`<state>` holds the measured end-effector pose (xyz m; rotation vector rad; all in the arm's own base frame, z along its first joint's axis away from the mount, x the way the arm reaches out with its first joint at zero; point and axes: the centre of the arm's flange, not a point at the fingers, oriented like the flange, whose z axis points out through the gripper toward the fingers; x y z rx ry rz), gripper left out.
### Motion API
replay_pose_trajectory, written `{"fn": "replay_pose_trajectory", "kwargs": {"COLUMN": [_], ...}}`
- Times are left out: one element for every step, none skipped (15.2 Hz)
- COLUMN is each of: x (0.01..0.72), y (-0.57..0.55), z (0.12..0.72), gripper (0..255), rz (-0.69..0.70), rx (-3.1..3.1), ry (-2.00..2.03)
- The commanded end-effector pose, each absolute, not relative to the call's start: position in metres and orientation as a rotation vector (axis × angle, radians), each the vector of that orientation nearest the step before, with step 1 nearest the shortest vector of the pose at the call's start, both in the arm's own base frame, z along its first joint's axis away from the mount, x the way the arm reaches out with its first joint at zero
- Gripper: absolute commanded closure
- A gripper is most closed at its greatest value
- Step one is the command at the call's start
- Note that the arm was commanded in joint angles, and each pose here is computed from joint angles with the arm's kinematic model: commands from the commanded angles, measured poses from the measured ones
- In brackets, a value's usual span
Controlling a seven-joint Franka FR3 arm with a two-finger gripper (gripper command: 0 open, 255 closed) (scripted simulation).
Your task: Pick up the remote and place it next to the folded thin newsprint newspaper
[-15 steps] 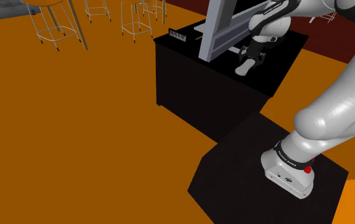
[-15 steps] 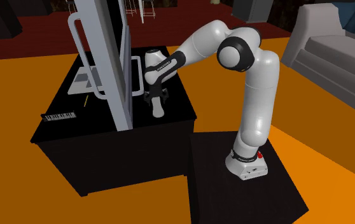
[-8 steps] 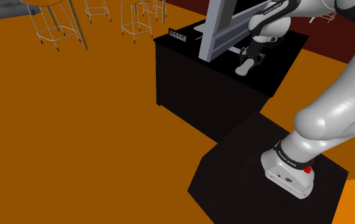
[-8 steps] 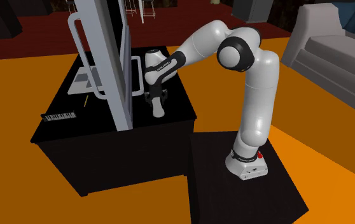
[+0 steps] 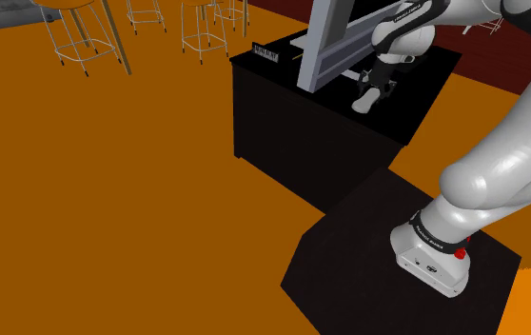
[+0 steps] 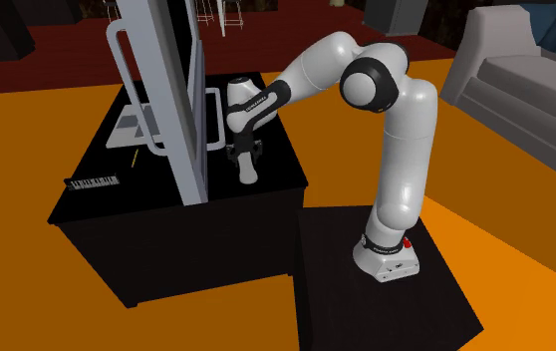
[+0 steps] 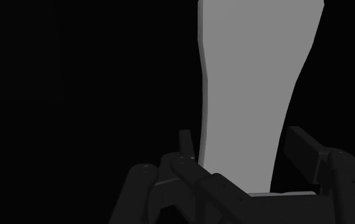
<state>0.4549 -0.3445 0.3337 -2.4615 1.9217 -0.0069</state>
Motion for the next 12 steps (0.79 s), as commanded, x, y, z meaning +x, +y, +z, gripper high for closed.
{"fn": "replay_pose_trajectory", "kwargs": {"x": [0.455,0.455,0.455,0.455,0.455,0.455,0.455,0.455,0.455,0.455,0.455,0.455], "y": [-0.344,-0.344,-0.344,-0.344,-0.344,-0.344,-0.344,-0.344,-0.344,-0.344,-0.344,-0.344], "z": [0.339,0.344,0.349,0.355,0.360,0.365,0.371,0.376,0.381,0.386,0.392,0.397], "gripper": [255,255,255,255,255,255,255,255,255,255,255,255], "rz": [-0.007,-0.007,-0.007,-0.007,-0.007,-0.007,-0.007,-0.007,-0.007,-0.007,-0.007,-0.007], "rx": [-2.462,-2.462,-2.462,-2.462,-2.462,-2.462,-2.462,-2.462,-2.462,-2.462,-2.462,-2.462], "ry": [1.921,1.921,1.921,1.921,1.921,1.921,1.921,1.921,1.921,1.921,1.921,1.921]}}
